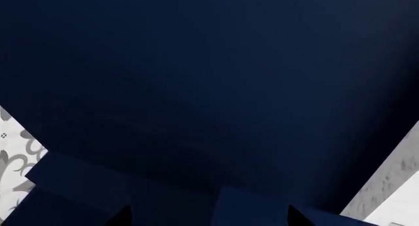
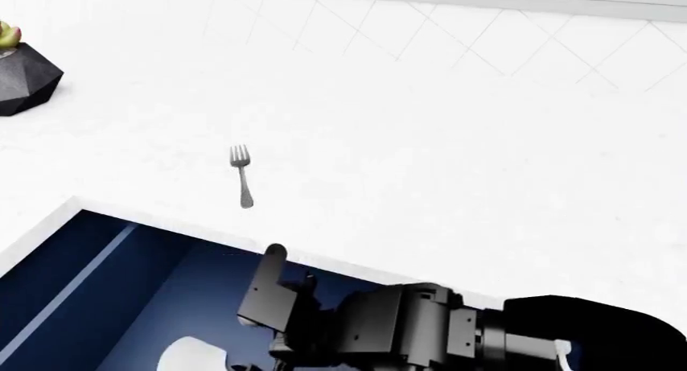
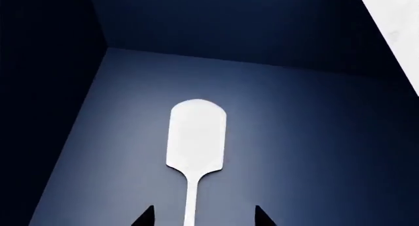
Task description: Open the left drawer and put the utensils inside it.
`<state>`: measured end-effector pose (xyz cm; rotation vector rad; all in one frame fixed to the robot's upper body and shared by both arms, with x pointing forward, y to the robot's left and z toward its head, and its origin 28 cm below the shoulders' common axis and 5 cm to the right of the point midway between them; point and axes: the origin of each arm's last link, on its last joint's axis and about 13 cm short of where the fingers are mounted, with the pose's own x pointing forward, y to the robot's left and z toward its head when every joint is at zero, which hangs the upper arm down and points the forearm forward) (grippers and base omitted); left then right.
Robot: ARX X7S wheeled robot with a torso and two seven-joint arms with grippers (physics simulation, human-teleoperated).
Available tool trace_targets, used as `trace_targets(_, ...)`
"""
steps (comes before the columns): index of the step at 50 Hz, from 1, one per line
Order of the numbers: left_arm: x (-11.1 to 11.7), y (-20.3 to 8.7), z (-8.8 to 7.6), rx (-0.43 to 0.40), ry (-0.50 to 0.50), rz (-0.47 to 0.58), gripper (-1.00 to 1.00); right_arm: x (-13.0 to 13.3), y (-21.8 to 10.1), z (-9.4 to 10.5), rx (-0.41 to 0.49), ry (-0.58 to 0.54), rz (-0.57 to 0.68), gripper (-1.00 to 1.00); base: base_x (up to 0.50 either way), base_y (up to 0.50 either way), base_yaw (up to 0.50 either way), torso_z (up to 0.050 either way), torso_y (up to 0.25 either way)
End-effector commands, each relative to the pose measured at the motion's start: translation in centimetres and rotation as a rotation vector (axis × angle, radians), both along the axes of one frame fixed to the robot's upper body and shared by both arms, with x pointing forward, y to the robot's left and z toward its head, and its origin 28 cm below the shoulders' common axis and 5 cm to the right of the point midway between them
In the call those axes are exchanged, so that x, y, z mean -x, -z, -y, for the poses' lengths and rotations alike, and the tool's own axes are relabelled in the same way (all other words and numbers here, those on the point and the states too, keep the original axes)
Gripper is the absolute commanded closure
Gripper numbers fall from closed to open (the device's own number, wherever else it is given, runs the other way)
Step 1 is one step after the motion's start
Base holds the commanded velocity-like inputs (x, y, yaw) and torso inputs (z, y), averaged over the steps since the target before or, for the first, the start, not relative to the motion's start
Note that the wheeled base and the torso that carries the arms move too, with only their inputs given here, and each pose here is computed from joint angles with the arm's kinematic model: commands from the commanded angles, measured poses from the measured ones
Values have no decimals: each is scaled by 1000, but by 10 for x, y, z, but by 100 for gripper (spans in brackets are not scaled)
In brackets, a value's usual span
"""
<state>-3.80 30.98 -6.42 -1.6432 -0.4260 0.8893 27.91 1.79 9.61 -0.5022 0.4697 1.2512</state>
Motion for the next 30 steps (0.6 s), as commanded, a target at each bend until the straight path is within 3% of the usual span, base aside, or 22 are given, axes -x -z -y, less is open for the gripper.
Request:
trace_targets(1, -1, -1, 1, -5, 15, 7, -100, -4, -5, 5, 28, -7, 23, -100, 0, 0, 0, 0, 0)
trace_targets(8, -1, -1, 1, -7, 16, 9, -100, -5, -14, 6, -9, -2, 28, -100, 0, 0, 0, 0, 0)
trace_targets(11, -1, -2, 1, -10, 17, 10, -100, -1, -33, 9, -101, -19, 30, -100, 0, 0, 0, 0, 0)
trace_targets(17, -2, -3, 1, -16, 24, 10, -100, 19, -114, 25, -370, -66, 107, -100, 0, 0, 0, 0, 0)
trace_targets(22, -2, -2, 2, -16, 25, 9, -100, 22, -168, 39, -513, 11, 150, -100, 0, 0, 0, 0, 0)
trace_targets(27, -2, -3, 2, -16, 22, 11, -100, 15, -183, 40, -550, 95, 161, -100, 0, 0, 0, 0, 0)
trace_targets(30, -1, -1, 1, -14, 16, 5, -100, 4, -184, 31, -554, 247, 189, -100, 0, 0, 0, 0, 0)
